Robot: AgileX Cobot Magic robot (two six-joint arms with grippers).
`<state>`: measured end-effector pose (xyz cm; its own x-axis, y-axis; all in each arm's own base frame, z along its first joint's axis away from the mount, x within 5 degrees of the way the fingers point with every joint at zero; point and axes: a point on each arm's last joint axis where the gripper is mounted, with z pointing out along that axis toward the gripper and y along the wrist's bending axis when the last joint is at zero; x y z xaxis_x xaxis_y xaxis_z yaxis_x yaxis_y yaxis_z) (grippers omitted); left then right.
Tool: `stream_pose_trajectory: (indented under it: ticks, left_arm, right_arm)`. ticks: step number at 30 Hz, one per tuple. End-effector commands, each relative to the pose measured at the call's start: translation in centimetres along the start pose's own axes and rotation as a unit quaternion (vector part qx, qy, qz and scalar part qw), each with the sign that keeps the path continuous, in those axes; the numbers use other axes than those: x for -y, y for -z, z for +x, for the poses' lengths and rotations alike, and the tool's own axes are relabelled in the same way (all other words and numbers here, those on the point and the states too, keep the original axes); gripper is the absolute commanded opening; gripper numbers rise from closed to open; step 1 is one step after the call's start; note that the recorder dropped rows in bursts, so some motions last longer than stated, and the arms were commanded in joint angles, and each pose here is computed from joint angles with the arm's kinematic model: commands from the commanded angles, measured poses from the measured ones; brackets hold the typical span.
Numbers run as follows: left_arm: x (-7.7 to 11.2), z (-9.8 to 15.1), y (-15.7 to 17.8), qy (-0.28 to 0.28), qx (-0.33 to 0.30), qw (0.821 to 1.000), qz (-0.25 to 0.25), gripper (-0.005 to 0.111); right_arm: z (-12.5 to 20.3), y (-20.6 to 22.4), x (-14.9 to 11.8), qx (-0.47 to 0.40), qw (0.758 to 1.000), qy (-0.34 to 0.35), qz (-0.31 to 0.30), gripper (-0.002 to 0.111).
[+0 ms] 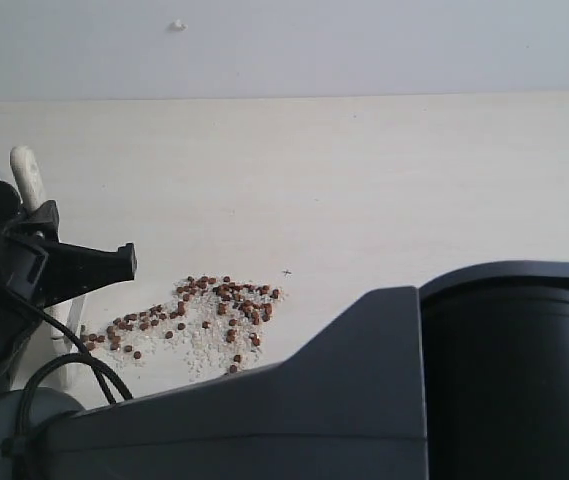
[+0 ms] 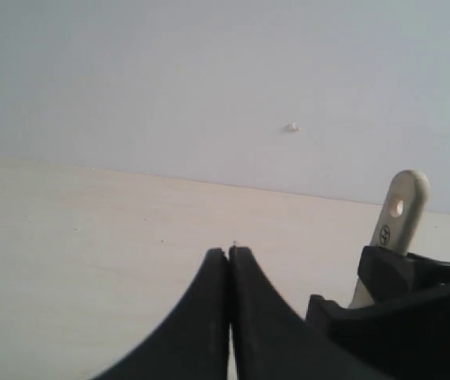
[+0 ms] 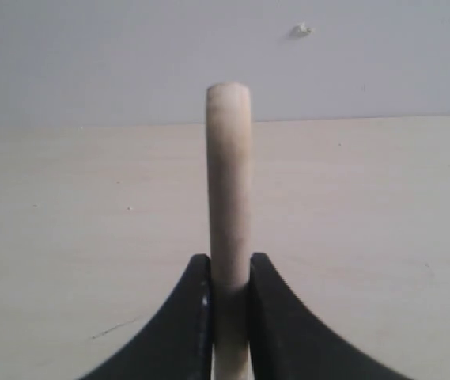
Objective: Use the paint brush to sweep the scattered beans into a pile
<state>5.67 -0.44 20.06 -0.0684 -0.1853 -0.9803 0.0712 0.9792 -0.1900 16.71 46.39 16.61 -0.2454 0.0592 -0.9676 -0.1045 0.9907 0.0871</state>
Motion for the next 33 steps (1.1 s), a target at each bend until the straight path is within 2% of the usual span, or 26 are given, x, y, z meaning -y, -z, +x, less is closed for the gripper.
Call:
stream_pose_trajectory:
  ticks: [1,15,21,27,33]
  left_arm:
    - [0.0,0.0,0.1,0.002,0.004,1.000,0.000,0.000]
    - [0.0,0.0,0.1,0.002,0.004,1.000,0.000,0.000]
    - [0.0,0.0,0.1,0.002,0.004,1.000,0.000,0.000]
    - [0.0,0.0,0.1,0.002,0.004,1.000,0.000,0.000]
    - [0.0,0.0,0.1,0.002,0.004,1.000,0.000,0.000]
  right_arm:
    - [0.5,0.0,0.6,-0.004,1.000,0.010,0.017,0.000]
    - [2.2,-1.3,3.3,-0.025,0.996,0.061,0.052,0.000]
    - [0.8,-1.6,5.1,-0.030,0.994,0.077,0.068,0.000]
    - [0.9,-2.1,6.6,-0.020,0.992,0.106,0.071,0.000]
    - [-2.4,-1.4,6.6,0.013,0.994,0.099,0.050,0.000]
